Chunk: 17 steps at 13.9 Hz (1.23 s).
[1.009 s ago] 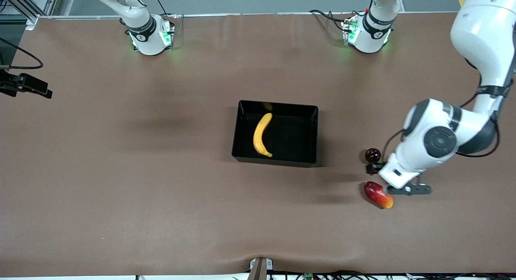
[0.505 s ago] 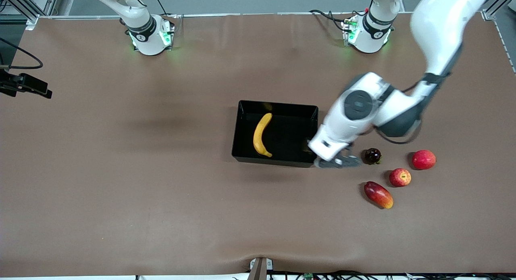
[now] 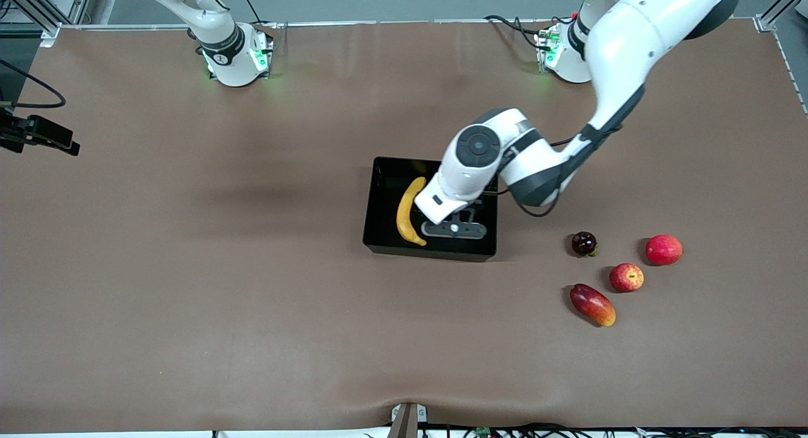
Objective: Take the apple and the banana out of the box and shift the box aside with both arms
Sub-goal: 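Move the left gripper back into the tray and grasp the banana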
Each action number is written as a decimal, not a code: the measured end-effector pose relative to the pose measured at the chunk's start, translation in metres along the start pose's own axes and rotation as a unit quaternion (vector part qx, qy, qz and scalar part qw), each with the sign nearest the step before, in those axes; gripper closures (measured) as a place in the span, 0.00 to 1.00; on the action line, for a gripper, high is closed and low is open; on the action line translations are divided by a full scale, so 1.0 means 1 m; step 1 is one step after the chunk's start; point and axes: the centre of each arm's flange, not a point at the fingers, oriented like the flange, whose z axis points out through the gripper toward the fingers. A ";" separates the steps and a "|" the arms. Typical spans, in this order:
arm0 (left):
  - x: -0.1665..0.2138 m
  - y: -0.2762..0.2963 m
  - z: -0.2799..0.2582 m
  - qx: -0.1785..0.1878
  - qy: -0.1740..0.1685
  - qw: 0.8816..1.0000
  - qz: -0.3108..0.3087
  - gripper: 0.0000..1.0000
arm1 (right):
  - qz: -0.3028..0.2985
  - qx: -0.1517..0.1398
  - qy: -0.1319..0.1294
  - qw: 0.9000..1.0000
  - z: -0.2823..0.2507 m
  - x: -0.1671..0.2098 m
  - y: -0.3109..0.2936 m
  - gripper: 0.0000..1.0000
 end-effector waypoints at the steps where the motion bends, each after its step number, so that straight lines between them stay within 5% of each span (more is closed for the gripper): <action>1: -0.003 0.007 0.016 0.001 0.008 1.000 0.004 0.00 | -0.001 0.000 0.001 1.000 0.000 0.000 -0.001 0.00; 6: -0.027 0.037 0.095 -0.001 0.023 0.999 0.023 0.00 | -0.005 0.003 0.002 1.000 -0.001 0.001 -0.006 0.00; 11: -0.033 0.046 0.114 0.003 0.022 0.999 0.031 0.07 | -0.008 0.026 0.003 1.000 -0.001 0.001 -0.011 0.00; 12: -0.033 0.048 0.117 0.003 0.023 0.999 0.032 0.11 | -0.008 0.026 0.003 1.000 -0.001 0.001 -0.011 0.00; 17: -0.036 0.057 0.115 -0.001 0.027 0.999 0.036 0.69 | -0.006 0.026 -0.004 1.000 0.007 0.005 -0.010 0.00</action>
